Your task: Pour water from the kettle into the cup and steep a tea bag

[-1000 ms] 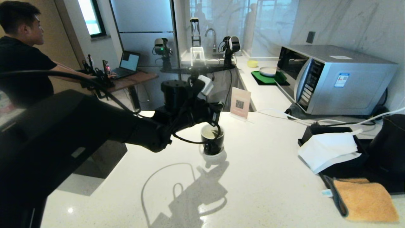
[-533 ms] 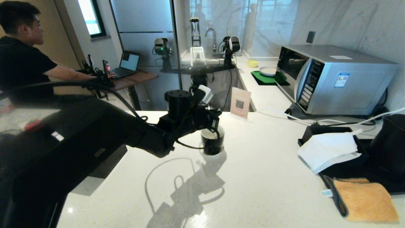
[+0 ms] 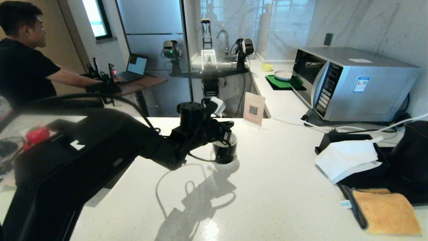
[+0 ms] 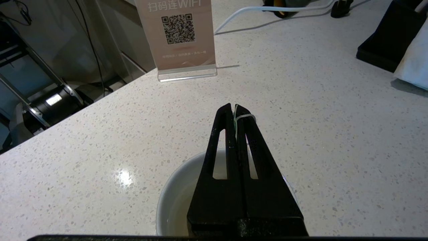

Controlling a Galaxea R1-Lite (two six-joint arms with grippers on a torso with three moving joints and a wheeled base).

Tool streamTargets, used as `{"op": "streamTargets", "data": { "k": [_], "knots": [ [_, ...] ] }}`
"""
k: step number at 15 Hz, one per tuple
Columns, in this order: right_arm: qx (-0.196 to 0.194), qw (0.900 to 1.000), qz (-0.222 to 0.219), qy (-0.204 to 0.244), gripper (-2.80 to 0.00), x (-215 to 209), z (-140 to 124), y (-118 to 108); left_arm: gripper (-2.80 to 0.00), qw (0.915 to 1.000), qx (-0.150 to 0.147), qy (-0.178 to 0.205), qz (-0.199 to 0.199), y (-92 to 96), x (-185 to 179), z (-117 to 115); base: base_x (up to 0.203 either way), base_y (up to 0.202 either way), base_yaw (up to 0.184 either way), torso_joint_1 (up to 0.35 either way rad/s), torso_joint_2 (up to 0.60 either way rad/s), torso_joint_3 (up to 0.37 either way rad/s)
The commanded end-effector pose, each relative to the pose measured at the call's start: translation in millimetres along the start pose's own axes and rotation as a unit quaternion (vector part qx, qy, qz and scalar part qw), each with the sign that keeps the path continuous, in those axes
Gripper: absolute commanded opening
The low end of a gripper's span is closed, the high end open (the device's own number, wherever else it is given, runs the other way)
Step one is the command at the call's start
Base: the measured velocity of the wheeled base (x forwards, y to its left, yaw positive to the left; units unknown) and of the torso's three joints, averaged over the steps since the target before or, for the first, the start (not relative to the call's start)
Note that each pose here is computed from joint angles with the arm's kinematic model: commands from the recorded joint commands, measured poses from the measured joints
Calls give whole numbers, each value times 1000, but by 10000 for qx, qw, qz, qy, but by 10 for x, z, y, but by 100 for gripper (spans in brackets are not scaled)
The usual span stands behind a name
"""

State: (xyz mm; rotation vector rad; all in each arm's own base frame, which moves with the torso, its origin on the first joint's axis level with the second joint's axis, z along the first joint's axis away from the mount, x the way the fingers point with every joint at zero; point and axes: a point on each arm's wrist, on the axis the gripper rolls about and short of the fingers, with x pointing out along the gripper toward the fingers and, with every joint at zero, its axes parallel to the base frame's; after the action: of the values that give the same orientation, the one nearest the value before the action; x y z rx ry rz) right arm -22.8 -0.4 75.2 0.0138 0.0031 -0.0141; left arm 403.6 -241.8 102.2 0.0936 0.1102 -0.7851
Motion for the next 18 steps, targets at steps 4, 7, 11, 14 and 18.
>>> {"op": "streamTargets", "data": {
  "k": [4,7,11,14,18],
  "knots": [
    [0,10000,1,7,-280,1,0,0,-280,9997,55,-253,21,-3,-80,225,0,0,0,0,0,0],
    [0,10000,1,7,-280,1,0,0,-280,9989,102,-456,57,-10,-168,425,0,0,0,0,0,0],
    [0,10000,1,7,-280,1,0,0,-280,9978,149,-641,97,-17,-253,598,0,0,0,0,0,0],
    [0,10000,1,7,-280,1,0,0,-280,9972,168,-723,134,-7,-292,667,0,0,0,0,0,0],
    [0,10000,1,7,-280,1,0,0,-280,9972,168,-722,135,-3,-300,656,0,0,0,0,0,0]
  ]
}}
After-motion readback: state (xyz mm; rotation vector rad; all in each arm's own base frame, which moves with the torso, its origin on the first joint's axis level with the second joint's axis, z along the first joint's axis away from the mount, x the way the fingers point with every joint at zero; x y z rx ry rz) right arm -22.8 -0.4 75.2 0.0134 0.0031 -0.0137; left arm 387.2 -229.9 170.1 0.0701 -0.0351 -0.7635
